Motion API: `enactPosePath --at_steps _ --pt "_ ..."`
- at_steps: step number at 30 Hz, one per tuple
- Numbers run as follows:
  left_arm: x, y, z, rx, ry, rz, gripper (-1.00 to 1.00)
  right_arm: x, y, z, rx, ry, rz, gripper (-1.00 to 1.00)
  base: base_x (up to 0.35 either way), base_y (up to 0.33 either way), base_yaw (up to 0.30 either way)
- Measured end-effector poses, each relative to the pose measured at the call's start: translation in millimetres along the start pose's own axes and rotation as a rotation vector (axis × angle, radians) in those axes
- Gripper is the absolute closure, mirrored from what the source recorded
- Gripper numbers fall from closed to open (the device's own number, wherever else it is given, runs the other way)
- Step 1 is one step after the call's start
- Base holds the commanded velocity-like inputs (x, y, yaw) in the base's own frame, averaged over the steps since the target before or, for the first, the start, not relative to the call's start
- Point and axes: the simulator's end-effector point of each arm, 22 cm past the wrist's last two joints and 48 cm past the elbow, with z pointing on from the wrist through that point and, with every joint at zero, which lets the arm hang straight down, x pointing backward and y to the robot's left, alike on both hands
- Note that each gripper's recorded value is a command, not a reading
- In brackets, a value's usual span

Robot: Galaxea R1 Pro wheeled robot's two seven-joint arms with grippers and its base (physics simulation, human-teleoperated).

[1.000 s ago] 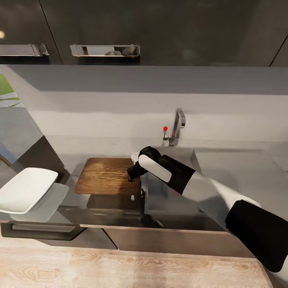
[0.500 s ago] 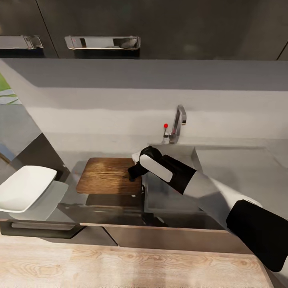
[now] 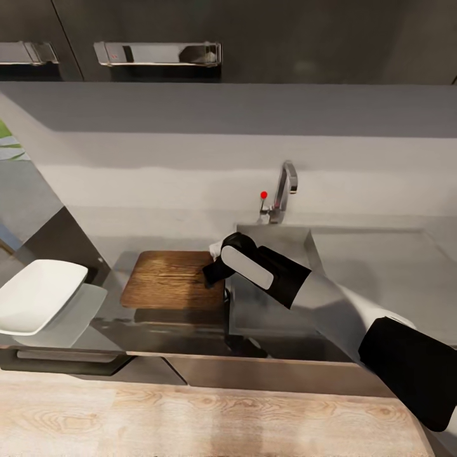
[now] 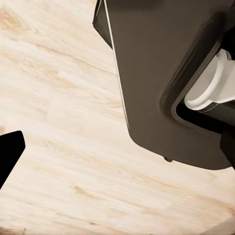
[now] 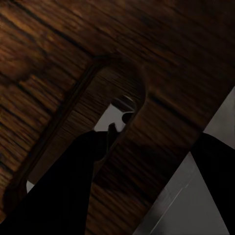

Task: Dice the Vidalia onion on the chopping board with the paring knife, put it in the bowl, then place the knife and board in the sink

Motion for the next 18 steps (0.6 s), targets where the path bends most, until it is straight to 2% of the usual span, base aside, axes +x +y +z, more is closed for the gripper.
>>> enactPosePath --at_steps 18 --pt "5.3 2.6 -0.8 -0.006 0.014 0.000 -1.00 7.6 3.3 10.7 -0.007 0.018 -0.009 1.00 0.005 0.000 0.000"
